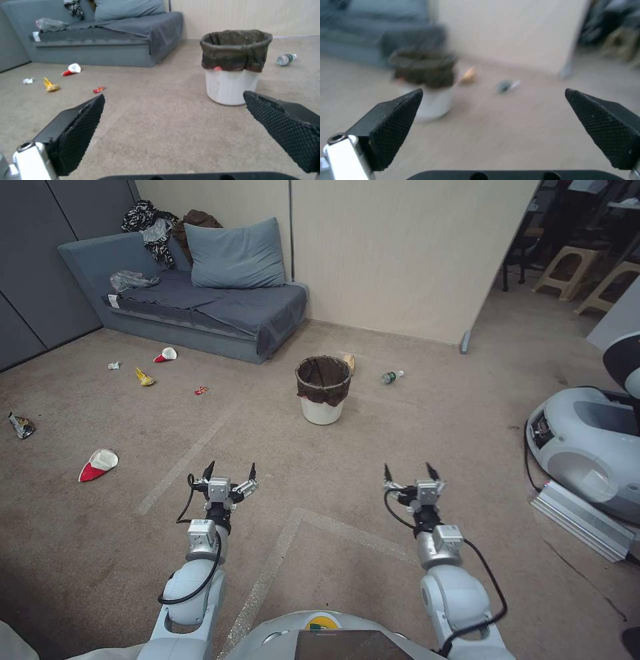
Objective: Pick up the trash bin, then pick up the garbage from the floor and place it into the trash bin.
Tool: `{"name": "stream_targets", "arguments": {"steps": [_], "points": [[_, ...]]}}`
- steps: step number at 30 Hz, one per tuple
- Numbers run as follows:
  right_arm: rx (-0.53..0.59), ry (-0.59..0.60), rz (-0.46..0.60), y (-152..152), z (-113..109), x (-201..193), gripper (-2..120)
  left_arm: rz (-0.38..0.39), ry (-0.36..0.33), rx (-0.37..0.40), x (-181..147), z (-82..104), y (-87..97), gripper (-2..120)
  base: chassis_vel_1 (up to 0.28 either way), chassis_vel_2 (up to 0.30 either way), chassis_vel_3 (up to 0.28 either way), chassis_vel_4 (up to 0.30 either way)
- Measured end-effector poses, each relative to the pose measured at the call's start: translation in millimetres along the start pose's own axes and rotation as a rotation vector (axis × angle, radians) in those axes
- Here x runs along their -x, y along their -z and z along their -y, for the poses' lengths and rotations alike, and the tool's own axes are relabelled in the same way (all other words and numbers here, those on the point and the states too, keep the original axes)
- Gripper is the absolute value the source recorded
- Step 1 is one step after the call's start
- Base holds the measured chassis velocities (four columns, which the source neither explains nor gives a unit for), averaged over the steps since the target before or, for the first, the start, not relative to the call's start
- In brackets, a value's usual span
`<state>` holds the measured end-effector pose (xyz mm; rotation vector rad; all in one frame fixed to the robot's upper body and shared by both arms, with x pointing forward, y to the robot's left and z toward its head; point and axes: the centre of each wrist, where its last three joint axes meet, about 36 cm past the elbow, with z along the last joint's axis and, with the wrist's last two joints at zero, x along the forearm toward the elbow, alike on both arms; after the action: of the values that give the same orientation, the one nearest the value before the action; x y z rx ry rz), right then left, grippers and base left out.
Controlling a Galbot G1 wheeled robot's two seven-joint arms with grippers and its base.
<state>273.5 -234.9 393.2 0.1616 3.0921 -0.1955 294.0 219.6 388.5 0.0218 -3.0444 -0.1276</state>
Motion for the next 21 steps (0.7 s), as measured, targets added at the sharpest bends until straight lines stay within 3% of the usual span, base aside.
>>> {"name": "stream_targets", "arguments": {"steps": [4, 21], "points": [[-0.010, -0.050, 0.053, 3.5, 5.5, -5.8, 100, -0.048, 0.047, 0.019, -17.5, 19.1, 47.6, 100, 0.000, 0.000, 0.000, 0.000], [-0.013, -0.032, 0.080, -4.0, 6.7, -3.5, 100, -0.069, 0.056, 0.014, -21.3, 23.9, 54.2, 100, 0.000, 0.000, 0.000, 0.000]]}}
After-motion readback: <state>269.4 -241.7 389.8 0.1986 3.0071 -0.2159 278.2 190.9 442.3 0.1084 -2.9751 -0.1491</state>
